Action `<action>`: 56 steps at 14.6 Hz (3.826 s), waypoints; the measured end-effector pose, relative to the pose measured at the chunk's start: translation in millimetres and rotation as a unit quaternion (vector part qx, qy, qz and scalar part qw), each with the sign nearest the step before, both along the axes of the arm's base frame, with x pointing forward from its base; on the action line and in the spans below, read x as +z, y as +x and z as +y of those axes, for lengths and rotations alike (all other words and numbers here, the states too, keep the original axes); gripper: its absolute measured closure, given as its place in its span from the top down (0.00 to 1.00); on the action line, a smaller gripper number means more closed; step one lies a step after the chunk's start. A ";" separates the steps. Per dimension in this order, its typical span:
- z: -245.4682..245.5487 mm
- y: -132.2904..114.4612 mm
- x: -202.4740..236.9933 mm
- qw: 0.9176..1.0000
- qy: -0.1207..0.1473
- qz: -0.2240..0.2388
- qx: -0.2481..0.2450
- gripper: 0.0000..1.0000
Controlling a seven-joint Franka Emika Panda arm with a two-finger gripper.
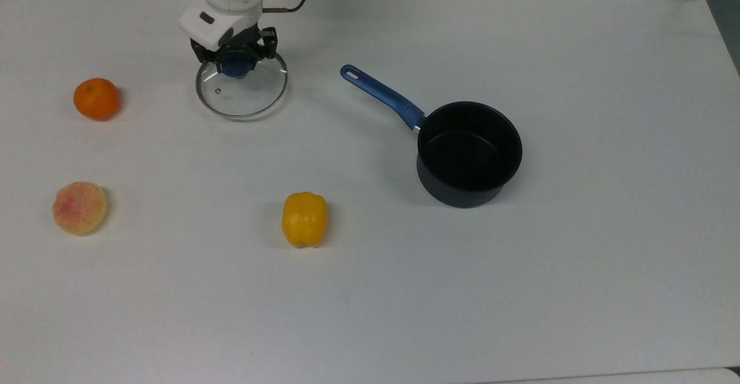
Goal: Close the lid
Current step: 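Close the gripper on the blue knob and lift the lid, then carry the glass lid over to the black saucepan, then lower the lid onto the saucepan rim and settle it flat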
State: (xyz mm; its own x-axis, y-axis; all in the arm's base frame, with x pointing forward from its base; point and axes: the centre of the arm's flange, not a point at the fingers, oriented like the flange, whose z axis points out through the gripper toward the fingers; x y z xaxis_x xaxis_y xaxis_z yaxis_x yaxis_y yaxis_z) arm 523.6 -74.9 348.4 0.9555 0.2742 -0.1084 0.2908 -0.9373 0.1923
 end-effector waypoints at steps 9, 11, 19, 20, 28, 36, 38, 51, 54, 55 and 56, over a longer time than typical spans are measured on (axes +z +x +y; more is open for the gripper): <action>31.5 55.8 159.0 0.994 0.048 -0.090 -0.027 0.56; 72.6 61.4 193.3 0.994 0.057 -0.092 0.001 0.56; 229.8 82.3 177.2 0.987 0.071 -0.079 0.123 0.56; 248.4 83.9 168.3 0.985 0.070 -0.073 0.138 0.56; 378.1 92.3 105.3 0.956 0.006 -0.063 0.287 0.56; 424.1 96.7 75.5 0.922 -0.040 -0.053 0.381 0.56; 429.5 95.1 69.7 0.921 -0.040 -0.049 0.386 0.56; 430.4 96.4 60.8 0.918 -0.049 -0.044 0.391 0.56; 429.6 97.0 61.0 0.918 -0.049 -0.044 0.390 0.56; 428.7 97.4 61.1 0.919 -0.049 -0.044 0.390 0.56; 427.8 97.9 61.2 0.919 -0.049 -0.044 0.389 0.56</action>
State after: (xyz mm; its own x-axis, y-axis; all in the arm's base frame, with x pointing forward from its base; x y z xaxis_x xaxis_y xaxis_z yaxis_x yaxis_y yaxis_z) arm 621.5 353.0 409.5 0.4809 0.8710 -0.1007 0.8446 -0.4293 0.3198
